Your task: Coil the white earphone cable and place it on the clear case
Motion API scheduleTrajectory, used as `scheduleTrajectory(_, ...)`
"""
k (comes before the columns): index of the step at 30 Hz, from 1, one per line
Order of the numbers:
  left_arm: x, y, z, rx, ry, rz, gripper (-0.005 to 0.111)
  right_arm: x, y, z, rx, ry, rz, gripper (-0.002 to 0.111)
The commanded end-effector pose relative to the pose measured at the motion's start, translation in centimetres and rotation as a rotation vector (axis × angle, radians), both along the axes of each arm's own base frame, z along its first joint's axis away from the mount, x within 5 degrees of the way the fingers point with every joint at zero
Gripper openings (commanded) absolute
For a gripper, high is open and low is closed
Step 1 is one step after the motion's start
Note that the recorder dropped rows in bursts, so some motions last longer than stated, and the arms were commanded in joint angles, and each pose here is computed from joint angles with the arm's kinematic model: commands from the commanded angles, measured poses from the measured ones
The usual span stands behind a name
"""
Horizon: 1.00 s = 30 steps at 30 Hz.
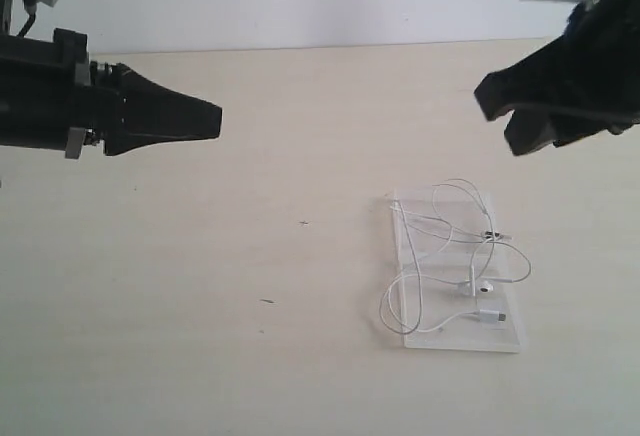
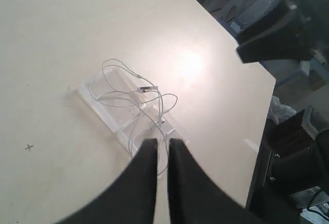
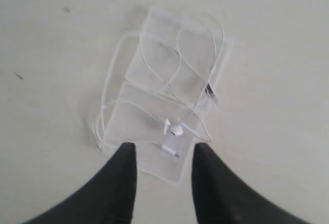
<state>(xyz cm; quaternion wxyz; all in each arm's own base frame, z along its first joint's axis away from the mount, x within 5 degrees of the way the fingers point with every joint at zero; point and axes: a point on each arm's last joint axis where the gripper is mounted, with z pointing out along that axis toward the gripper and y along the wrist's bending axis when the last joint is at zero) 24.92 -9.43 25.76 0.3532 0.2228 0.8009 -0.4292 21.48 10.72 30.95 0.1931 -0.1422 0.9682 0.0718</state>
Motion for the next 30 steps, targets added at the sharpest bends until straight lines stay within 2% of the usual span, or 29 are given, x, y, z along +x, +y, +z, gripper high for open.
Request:
scheduleTrajectory(1, -1.2, 0.0, 0.2, -0.052, -0.075, 0.025, 0.0, -4.0, -1.5, 2.1, 0.182, -0.199, -0.021, 0.01)
scheduleTrajectory(3, -2.2, 0.2, 0.5, -0.069, -0.127, 0.052, 0.0, -5.8, -2.4, 2.6, 0.221, -0.278, -0.022, 0.001)
scheduleTrajectory(10, -6.1, 2.2, 2.3, -0.016, -0.304, 0.301, 0.0, -10.2, -4.6, 3.2, 0.308, -0.474, -0.021, 0.0)
scheduleTrajectory(14, -8.7, 3.6, 2.9, 0.043, -0.39, 0.446, 0.0, -11.8, -5.3, 3.1, 0.353, -0.503, -0.026, 0.0)
scheduleTrajectory(20, -12.9, 5.7, 3.1, 0.067, -0.517, 0.659, 0.0, -13.0, -5.0, 3.3, 0.487, -0.458, -0.051, 0.0)
scheduleTrajectory(30, -16.6, 6.9, 2.2, 0.032, -0.624, 0.769, 0.0, -13.1, -5.0, 3.4, 0.488, -0.46, -0.05, 0.0)
